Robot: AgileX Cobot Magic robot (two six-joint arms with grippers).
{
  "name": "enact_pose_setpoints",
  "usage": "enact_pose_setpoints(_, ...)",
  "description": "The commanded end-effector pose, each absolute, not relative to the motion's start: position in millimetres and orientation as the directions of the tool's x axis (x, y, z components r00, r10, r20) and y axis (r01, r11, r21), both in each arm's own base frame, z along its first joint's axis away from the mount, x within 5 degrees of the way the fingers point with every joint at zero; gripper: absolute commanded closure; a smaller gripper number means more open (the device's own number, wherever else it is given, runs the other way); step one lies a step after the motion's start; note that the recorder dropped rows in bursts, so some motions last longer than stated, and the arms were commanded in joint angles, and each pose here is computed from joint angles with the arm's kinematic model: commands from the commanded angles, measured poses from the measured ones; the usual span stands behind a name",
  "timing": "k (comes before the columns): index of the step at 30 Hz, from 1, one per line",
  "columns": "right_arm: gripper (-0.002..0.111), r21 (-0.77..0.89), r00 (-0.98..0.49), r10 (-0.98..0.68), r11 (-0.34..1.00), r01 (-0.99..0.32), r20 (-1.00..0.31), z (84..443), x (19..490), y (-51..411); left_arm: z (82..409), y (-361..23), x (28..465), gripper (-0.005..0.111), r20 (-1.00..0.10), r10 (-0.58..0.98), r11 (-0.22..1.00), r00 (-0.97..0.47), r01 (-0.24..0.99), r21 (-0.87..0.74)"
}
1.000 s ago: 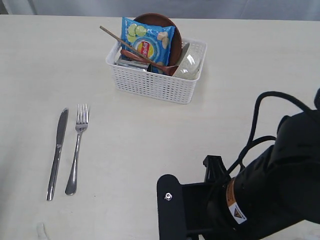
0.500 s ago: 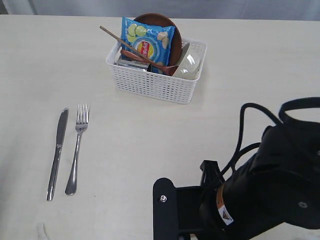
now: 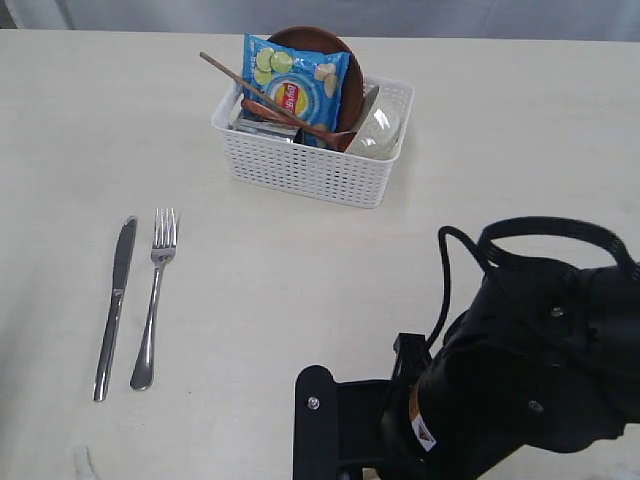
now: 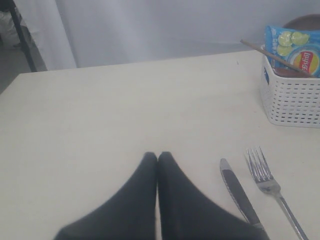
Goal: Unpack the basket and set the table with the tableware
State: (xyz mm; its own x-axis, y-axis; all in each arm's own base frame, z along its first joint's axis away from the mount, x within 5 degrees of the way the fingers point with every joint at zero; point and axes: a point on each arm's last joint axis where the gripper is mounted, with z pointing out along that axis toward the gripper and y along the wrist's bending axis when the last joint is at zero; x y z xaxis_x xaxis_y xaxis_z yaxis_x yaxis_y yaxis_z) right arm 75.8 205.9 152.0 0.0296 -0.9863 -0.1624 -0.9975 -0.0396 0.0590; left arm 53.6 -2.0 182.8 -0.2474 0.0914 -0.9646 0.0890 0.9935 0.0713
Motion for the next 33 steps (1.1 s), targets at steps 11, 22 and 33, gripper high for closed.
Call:
enact_pose_setpoints(11,0.071,0.088,0.018,-0.994,-0.028,-0.996,-0.111,138,81,220,182,-2,54,0.107,-0.965,0.089,0.993,-0.247,0.094,0.067)
enact_pose_setpoints(22,0.071,0.088,-0.005,-0.996,-0.003,-0.996,-0.09,123,84,224,182,-2,54,0.107,-0.965,0.089,0.993,-0.247,0.094,0.067)
enact_pose_setpoints(33,0.097,0.0,-0.037,-0.999,0.037,-0.999,-0.027,105,94,223,182,-2,54,0.107,-0.965,0.09,0.993,-0.247,0.094,0.069)
